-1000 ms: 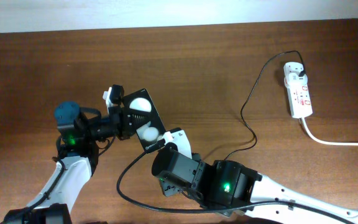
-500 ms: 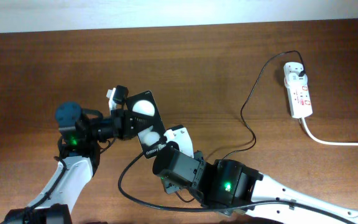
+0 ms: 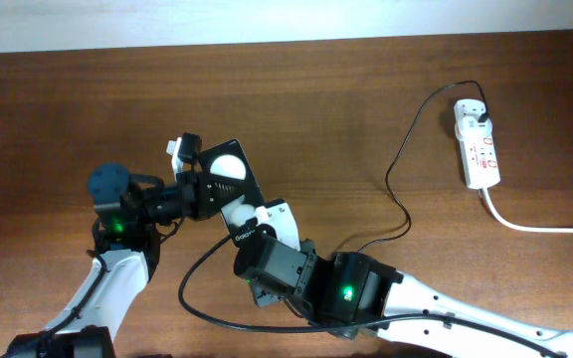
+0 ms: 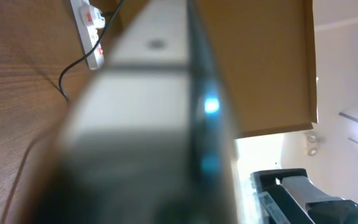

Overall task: Plug charger to phone and switch on socket
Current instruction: 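Push the USB-C plug up into the phone's bottom port with right gripper, then open the right gripper and withdraw it toward the power strip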

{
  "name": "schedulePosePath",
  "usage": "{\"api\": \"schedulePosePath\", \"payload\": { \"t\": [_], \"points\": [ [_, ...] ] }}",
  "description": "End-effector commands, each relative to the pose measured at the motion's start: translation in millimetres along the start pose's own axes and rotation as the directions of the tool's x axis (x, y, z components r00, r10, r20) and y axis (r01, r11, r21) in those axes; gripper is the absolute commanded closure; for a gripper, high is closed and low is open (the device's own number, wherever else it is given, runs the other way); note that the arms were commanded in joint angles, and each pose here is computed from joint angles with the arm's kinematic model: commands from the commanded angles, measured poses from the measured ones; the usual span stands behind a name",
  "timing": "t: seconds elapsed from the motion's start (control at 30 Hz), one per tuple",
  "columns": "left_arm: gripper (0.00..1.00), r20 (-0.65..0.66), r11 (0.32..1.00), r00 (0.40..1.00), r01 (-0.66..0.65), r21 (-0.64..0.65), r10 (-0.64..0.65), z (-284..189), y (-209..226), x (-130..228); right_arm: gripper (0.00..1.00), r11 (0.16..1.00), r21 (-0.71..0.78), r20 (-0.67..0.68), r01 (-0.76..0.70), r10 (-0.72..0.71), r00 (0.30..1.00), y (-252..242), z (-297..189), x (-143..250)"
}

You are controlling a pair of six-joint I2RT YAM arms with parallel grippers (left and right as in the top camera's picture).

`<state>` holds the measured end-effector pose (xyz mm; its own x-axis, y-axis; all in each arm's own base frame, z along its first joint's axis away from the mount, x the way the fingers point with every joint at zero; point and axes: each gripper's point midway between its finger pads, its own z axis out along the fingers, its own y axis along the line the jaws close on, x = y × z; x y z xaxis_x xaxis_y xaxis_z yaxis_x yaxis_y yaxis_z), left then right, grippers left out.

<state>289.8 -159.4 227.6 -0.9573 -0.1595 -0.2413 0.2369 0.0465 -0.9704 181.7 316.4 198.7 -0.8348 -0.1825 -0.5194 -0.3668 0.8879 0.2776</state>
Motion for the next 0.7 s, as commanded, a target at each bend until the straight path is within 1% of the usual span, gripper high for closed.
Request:
{"api": "schedulePosePath", "payload": {
  "t": [0.0,0.07,0.27,0.4,0.53,0.67],
  "points": [
    [1.0,-0.038,0.999,0.998,-0.043,0.015,0.044,0.4,-5.7,4.9,0.92,1.0,0.03,0.039,0.005,-0.007,0.999,-5.0,-0.5,-9.1],
    [1.0,-0.055,0.999,0.998,-0.043,0.021,0.044,0.3,-6.5,7.9,0.96,1.0,0.02,0.054,0.004,-0.005,0.999,-2.4,-0.6,-12.8],
    [1.0,-0.125,0.998,0.991,-0.04,0.044,0.046,-0.9,-9.9,20.1,0.96,0.998,-0.004,0.128,0.063,-0.062,0.99,7.2,-2.9,-30.0],
    [1.0,-0.124,0.998,0.991,-0.035,0.043,0.04,-0.9,-9.9,20.0,0.96,0.999,0.004,0.157,0.046,-0.046,0.987,4.8,-5.9,-40.0],
    [1.0,-0.127,0.999,0.992,0.028,0.035,-0.023,-0.9,-9.9,20.0,0.96,0.999,0.01,0.164,0.034,-0.035,0.986,0.8,-5.4,-44.2],
    [1.0,-0.127,0.999,0.992,0.03,0.035,-0.026,-0.9,-10.0,20.0,0.96,1.0,-0.001,0.175,0.031,-0.031,0.984,3.4,-5.9,-46.9]
  ]
}}
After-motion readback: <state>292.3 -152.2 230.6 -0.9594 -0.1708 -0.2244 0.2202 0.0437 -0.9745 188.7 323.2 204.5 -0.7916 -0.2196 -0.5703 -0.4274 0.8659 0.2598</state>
